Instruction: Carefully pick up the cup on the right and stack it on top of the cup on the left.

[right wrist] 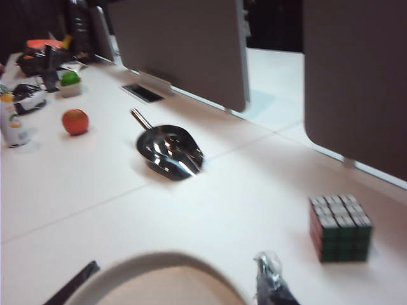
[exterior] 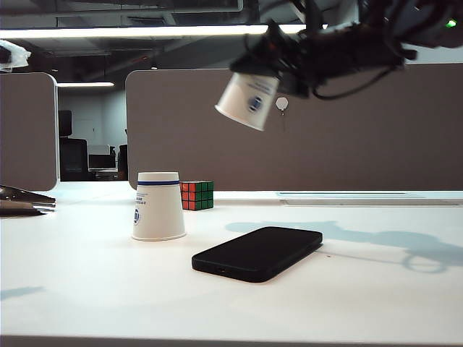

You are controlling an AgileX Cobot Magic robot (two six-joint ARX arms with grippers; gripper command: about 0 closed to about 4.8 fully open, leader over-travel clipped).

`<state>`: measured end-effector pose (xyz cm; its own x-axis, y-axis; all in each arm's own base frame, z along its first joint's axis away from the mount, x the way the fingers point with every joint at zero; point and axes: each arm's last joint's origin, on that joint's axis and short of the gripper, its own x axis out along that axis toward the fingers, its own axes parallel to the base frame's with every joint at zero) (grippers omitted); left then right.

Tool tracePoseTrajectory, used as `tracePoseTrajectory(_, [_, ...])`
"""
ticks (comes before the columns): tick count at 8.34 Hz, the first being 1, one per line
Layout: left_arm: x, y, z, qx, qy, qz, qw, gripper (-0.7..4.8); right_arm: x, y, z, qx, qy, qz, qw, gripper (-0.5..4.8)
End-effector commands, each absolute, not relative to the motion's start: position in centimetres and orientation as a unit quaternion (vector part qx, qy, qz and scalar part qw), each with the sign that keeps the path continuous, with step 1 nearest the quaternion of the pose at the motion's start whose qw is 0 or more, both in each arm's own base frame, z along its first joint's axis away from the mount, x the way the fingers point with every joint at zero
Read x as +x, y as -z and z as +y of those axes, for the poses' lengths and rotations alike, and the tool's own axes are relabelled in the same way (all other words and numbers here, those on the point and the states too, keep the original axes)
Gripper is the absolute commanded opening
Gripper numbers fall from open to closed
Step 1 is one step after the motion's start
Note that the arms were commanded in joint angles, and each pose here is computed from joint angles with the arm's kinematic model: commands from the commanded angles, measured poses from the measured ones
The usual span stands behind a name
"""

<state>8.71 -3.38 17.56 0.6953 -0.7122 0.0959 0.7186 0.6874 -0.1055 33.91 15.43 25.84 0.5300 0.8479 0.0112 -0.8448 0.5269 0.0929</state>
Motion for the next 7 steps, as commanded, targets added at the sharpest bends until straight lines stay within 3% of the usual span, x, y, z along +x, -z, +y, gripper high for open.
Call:
tracePoseTrajectory(1, [8.7, -17.8, -3.4, -0.062, 0.392, -0.033, 0.917, -0.04, 32.4, -27.4, 18.9, 0.038, -0.526, -0.007, 0.85, 3.04])
tracePoseTrajectory(7, [8.7, -17.8, -3.4, -0.062, 0.392, -0.033, 0.917, -0.04, 32.8, -24.0, 25.1, 0.0, -0.517, 0.037, 0.855, 3.04])
